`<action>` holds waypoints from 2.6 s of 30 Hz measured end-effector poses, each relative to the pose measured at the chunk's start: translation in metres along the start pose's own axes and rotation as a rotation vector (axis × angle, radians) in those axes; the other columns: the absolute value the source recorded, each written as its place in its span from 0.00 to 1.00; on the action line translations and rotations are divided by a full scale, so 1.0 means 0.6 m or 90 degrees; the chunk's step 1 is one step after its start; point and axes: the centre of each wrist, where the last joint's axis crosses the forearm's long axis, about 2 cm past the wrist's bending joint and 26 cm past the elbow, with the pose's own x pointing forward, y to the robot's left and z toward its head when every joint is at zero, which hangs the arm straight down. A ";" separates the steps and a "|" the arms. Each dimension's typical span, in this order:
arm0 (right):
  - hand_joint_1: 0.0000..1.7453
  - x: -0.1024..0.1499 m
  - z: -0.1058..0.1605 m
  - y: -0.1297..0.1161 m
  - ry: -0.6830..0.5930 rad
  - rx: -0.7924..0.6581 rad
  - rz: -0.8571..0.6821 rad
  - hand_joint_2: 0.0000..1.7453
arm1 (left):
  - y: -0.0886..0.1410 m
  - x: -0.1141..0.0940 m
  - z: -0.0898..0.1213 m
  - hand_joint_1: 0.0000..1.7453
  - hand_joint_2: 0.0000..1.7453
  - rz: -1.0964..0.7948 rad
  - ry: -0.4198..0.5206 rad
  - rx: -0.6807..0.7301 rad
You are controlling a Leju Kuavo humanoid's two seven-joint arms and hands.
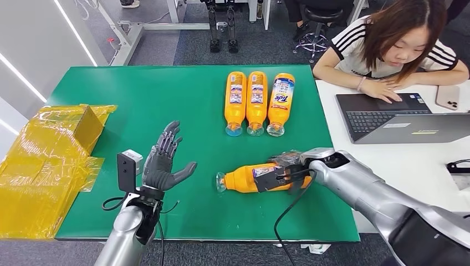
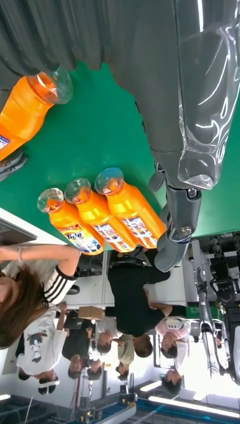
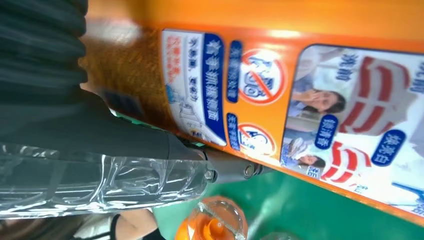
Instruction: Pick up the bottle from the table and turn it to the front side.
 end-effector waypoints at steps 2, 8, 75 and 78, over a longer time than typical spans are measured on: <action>1.00 0.000 -0.006 0.013 0.003 -0.031 0.006 1.00 | 0.000 -0.001 0.002 0.00 1.00 -0.001 0.001 0.002; 1.00 0.008 -0.024 0.041 0.012 -0.078 0.028 1.00 | -0.001 -0.003 0.009 0.00 1.00 -0.005 0.006 0.006; 1.00 0.186 -0.005 0.042 -0.409 -0.692 -0.649 1.00 | 0.012 0.084 -0.218 0.00 1.00 0.107 0.016 -0.228; 1.00 0.188 -0.007 0.037 -0.407 -0.688 -0.641 1.00 | 0.013 0.085 -0.222 0.00 1.00 0.105 0.017 -0.229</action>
